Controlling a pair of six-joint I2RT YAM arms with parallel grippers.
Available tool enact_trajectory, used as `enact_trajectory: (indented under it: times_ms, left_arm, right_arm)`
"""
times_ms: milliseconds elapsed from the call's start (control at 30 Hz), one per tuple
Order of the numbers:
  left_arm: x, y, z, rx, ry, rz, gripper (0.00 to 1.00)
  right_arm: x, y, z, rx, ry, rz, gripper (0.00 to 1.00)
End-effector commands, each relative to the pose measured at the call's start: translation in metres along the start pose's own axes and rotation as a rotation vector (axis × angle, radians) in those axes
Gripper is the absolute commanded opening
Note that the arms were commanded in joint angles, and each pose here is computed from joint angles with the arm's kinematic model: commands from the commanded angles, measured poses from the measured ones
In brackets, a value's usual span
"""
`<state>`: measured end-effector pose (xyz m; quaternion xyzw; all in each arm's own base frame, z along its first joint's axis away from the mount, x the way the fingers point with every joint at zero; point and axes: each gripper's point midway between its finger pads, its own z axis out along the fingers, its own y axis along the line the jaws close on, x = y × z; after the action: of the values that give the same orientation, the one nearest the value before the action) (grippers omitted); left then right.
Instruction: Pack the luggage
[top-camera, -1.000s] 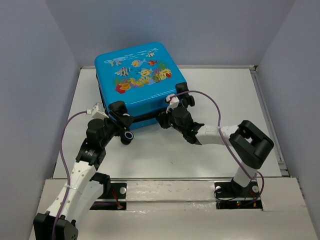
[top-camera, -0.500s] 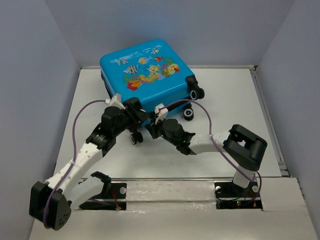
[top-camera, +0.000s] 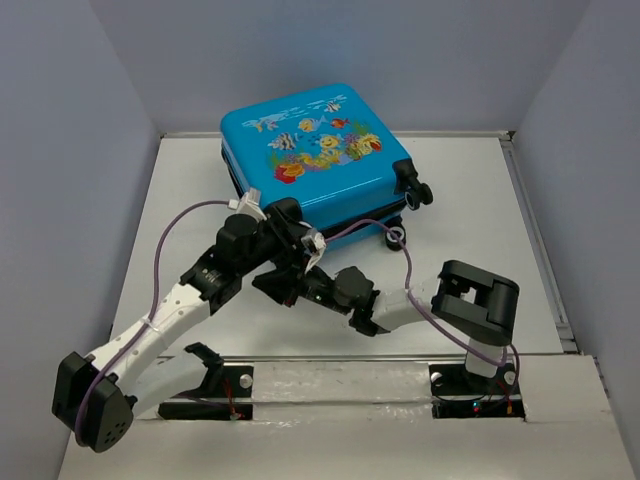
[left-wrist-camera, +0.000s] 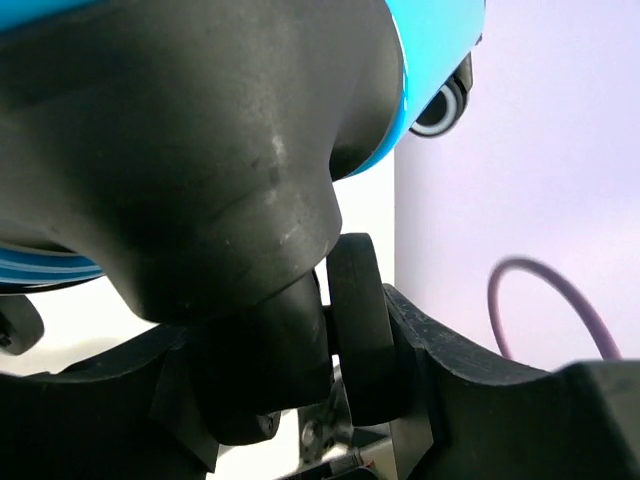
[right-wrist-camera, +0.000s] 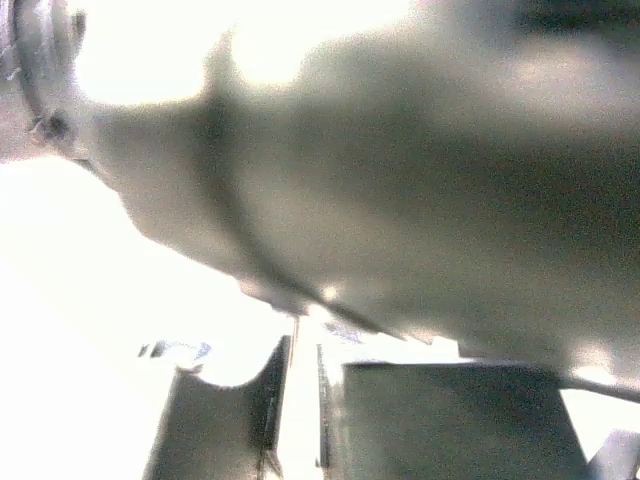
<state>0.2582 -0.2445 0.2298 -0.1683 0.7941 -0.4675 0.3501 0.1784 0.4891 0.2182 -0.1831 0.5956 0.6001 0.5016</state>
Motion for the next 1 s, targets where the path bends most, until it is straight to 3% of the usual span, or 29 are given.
enact_trajectory:
  times_ms: [0, 33, 67, 133, 167, 200, 233, 300, 400, 700, 967]
  left_arm:
    - [-0.021, -0.138, -0.08, 0.593, -0.158, 0.198, 0.07]
    - [-0.02, -0.128, -0.078, 0.562, -0.166, 0.2, 0.1]
    - [-0.019, -0.11, -0.073, 0.503, -0.183, 0.213, 0.25]
    - [-0.02, -0.09, -0.067, 0.429, -0.201, 0.22, 0.43]
    - [-0.021, -0.074, -0.063, 0.375, -0.216, 0.235, 0.63]
    - [-0.021, -0.068, -0.062, 0.354, -0.22, 0.231, 0.63]
    - [-0.022, -0.062, -0.062, 0.331, -0.231, 0.241, 0.78]
    - [-0.024, -0.05, -0.06, 0.286, -0.252, 0.237, 0.91]
    - [-0.026, -0.042, -0.059, 0.25, -0.261, 0.245, 0.98]
    - [-0.032, -0.016, -0.062, 0.163, -0.314, 0.249, 0.99]
    - [-0.041, -0.009, -0.079, 0.159, -0.384, 0.222, 0.99]
  right_arm:
    - [-0.006, -0.004, -0.035, 0.049, -0.036, 0.006, 0.45]
    - [-0.022, 0.0, -0.044, 0.075, -0.044, -0.021, 0.52]
    - [0.001, -0.031, -0.064, 0.221, 0.067, -0.065, 0.65]
    - [-0.01, -0.038, -0.088, 0.295, 0.084, -0.094, 0.76]
    - [-0.002, -0.051, -0.104, 0.362, 0.125, -0.117, 0.83]
    - [-0.001, -0.058, -0.117, 0.403, 0.146, -0.13, 0.85]
    - [-0.001, -0.063, -0.127, 0.439, 0.162, -0.14, 0.88]
    - [-0.007, -0.076, -0.147, 0.532, 0.201, -0.172, 0.95]
    - [-0.025, -0.068, -0.14, 0.534, 0.215, -0.207, 0.98]
    - [-0.086, -0.055, -0.067, 0.442, 0.115, -0.22, 0.99]
    - [-0.094, -0.049, -0.021, 0.328, 0.045, -0.138, 0.98]
